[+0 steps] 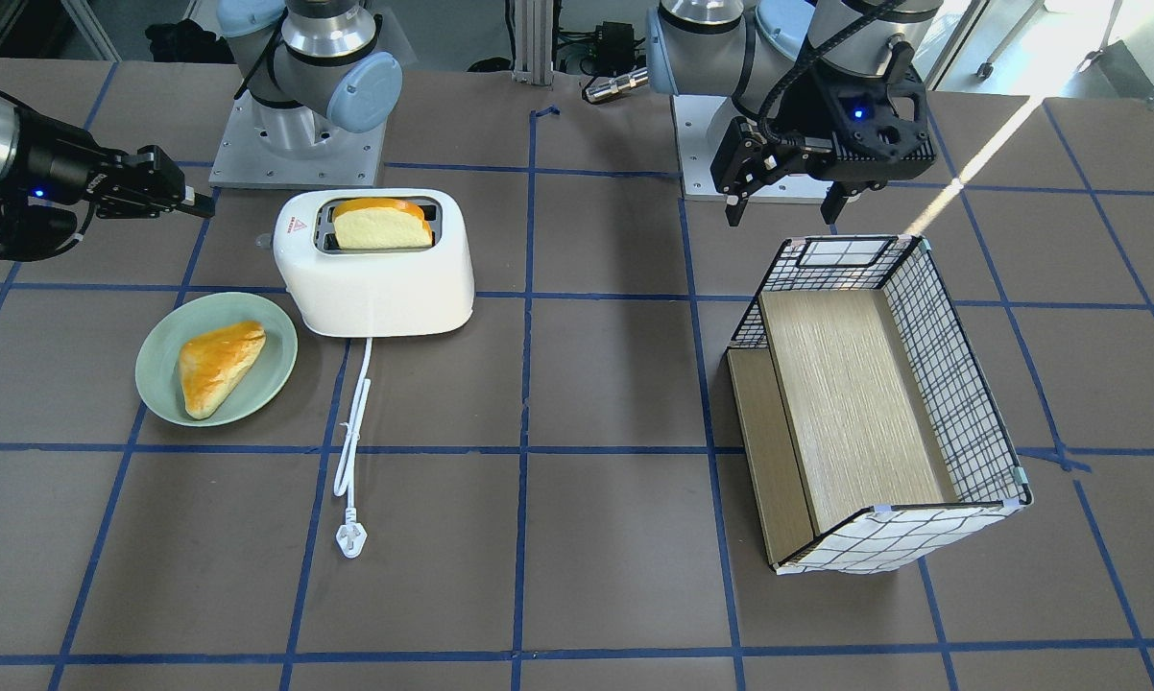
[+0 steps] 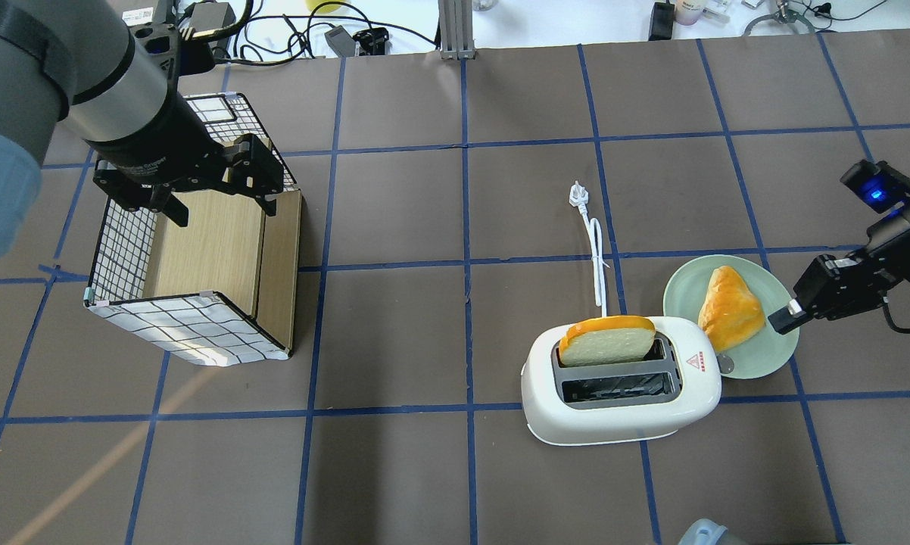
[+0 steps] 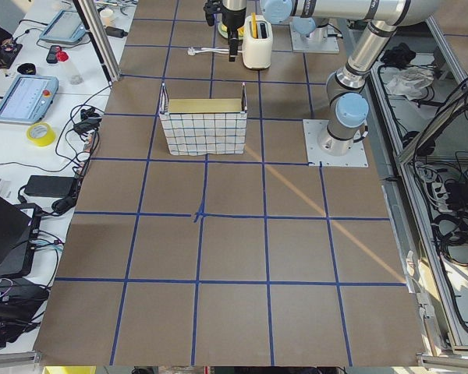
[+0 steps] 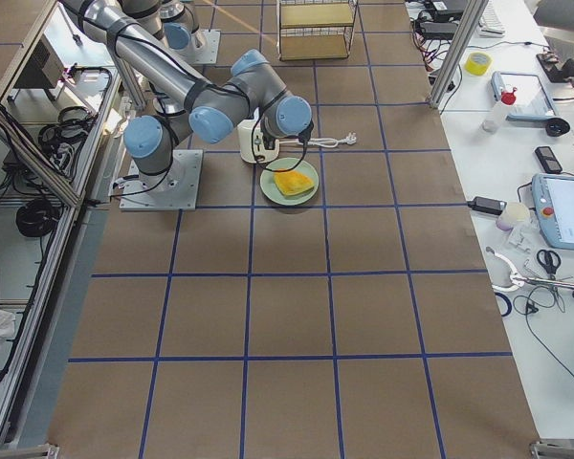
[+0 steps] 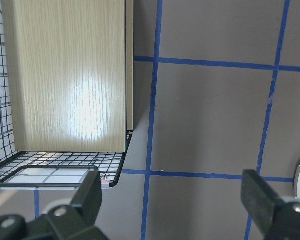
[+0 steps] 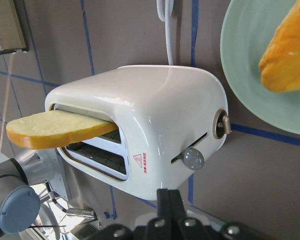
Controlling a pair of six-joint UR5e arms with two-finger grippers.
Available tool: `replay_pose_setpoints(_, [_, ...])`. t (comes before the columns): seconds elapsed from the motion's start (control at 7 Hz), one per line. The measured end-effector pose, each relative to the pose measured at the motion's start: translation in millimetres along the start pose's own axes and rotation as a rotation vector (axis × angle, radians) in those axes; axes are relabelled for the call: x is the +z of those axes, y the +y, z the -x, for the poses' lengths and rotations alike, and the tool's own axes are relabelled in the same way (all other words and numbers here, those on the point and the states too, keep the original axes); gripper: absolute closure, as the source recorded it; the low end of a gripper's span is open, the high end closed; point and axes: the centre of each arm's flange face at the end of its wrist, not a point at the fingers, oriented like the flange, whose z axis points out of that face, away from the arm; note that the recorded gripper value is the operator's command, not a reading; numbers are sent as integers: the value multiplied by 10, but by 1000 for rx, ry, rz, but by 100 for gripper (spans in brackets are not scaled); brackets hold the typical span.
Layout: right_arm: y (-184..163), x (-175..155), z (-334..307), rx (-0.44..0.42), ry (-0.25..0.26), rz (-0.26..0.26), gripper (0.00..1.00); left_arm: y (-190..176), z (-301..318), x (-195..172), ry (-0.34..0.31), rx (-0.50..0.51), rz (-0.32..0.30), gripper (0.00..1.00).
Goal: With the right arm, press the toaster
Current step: 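Push the toaster lever down with the right gripper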
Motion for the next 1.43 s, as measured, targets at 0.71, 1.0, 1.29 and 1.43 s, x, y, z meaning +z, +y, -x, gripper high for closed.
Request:
replay_pose_setpoints(0.71, [-28,565,-334,1,-89,56,100,1,0,2,0,0,0,0])
replay_pose_setpoints(1.0, [-63,669,-436,2,-88,61,100,0,0,1,0,0,0,0])
replay_pose_setpoints(1.29, [-84,763,-514,4,-88,66,100,0,0,0,0,0,0,0])
replay_pose_setpoints(1.43, [-87,785,-528,5,-89,67,100,0,0,1,0,0,0,0])
